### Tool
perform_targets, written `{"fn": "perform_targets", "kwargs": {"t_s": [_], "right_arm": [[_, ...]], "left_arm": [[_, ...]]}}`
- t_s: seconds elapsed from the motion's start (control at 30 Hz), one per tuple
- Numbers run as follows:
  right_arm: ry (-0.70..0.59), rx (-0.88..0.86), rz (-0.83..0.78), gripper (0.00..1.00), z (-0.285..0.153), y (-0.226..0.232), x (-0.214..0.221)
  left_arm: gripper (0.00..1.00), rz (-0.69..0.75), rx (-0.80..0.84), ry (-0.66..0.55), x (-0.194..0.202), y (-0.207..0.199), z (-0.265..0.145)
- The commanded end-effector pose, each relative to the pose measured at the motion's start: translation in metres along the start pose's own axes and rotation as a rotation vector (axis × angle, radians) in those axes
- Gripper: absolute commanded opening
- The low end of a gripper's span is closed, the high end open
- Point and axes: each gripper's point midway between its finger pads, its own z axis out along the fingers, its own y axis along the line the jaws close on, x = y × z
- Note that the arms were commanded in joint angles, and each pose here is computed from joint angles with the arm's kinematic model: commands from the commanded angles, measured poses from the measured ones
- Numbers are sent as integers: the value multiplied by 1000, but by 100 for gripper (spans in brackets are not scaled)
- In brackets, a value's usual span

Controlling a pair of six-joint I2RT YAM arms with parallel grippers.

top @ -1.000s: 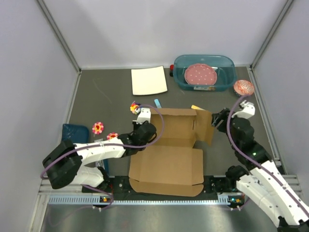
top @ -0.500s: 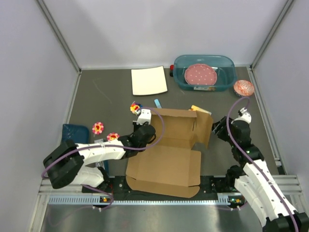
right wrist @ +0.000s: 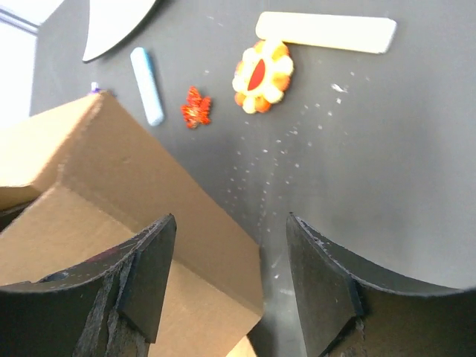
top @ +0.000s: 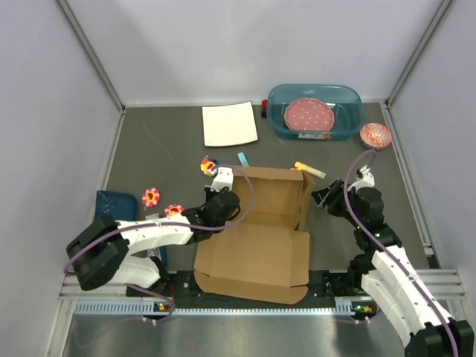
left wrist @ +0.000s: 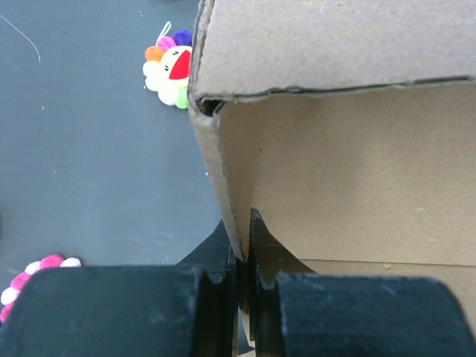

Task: Fold the paper box

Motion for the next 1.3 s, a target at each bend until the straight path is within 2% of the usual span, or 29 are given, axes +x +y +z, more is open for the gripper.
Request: {"fn": "perform_targets", "kwargs": {"t_s": [0.0,0.3,0.5,0.73,0.8,0.97,1.1,1.27], "right_arm": [[-82,-151,-23,62,-8,35,-25],[20,-266,-85,63,-17,49,-1],[18,-302,-142,66,-22,59,-6],[3,-221,-153,68,-1,52,-21],[-20,-245,-153,68,4,58,-29],[32,-272,-175,67,22,68,-16],[63,-282,-214,63,33,76,-8],[89,-255,-251,48,40,73,-1]], "left_arm": [[0,70,-14,41,4,7,-4],[0,70,-12,50,5,6,-4],[0,58,-6,39,-5,2,-4],[0,50,9,20,-18,-3,-5],[0,52,13,20,-18,-3,-5],[0,60,18,26,-16,-5,-4],[0,61,23,22,-20,-8,-3],[0,64,24,9,-26,-10,-2]]}}
